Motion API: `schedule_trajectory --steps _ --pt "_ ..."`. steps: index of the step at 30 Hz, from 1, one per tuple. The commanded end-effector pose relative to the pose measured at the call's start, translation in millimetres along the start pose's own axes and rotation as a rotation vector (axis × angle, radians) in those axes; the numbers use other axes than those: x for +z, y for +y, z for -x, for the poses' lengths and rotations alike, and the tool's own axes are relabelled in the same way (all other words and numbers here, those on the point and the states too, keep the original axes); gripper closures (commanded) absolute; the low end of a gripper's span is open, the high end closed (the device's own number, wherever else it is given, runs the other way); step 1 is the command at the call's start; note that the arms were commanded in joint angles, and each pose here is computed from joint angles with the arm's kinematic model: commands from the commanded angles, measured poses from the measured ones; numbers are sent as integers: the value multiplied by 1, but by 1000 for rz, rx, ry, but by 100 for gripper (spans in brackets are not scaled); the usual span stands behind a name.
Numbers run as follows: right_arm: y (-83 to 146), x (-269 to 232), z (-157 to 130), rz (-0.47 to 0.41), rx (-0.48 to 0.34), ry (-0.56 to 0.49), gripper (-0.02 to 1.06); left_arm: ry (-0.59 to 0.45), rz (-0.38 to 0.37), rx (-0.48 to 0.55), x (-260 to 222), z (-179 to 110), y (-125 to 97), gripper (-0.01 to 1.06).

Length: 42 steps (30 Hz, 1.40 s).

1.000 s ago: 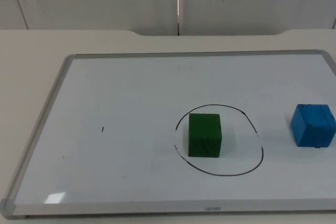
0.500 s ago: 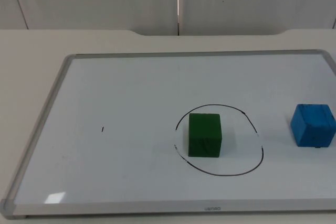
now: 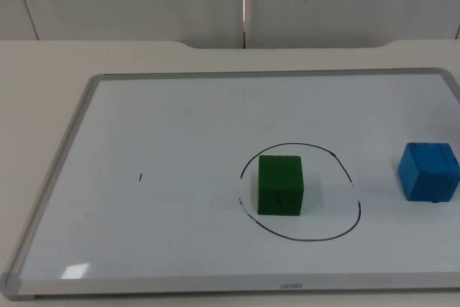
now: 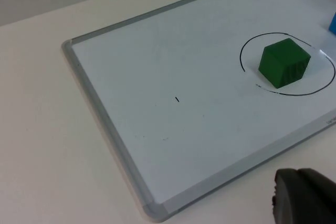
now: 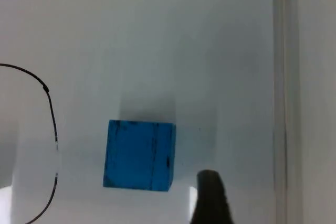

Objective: Push the two cubes into the marked area.

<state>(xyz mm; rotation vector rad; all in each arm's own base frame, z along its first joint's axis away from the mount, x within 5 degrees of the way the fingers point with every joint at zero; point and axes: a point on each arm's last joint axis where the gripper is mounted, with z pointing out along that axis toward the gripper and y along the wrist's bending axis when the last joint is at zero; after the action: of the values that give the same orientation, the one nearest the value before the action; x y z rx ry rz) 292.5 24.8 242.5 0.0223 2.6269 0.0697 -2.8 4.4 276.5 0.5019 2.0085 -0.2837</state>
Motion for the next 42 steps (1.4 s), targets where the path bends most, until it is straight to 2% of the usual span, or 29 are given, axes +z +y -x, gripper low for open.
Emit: schedule_trajectory --steps 1,3,4,8,11,20,30,38,42 --pt "1 8 4 4 4 -16 62 4 -11 0 0 -2 -1 105" --pt "0 21 4 3 4 -4 76 4 -11 0 0 -2 -1 105" --pt "0 21 4 3 4 -4 76 4 -11 0 0 -2 -1 105" --pt "0 46 4 2 7 15 98 4 -11 0 0 -2 -1 105" --pt "1 58 1 5 21 40 104 4 -11 0 0 -2 -1 105" --pt "-1 101 -11 -6 22 130 104 4 -11 0 0 -2 -1 105" --pt "-2 123 -21 -13 23 190 104 4 -11 0 0 -2 -1 105" --pt "-1 126 -19 -8 26 163 104 4 -11 0 0 -2 -1 105" --pt "10 126 -19 7 -3 147 104 4 -11 0 0 -2 -1 105"
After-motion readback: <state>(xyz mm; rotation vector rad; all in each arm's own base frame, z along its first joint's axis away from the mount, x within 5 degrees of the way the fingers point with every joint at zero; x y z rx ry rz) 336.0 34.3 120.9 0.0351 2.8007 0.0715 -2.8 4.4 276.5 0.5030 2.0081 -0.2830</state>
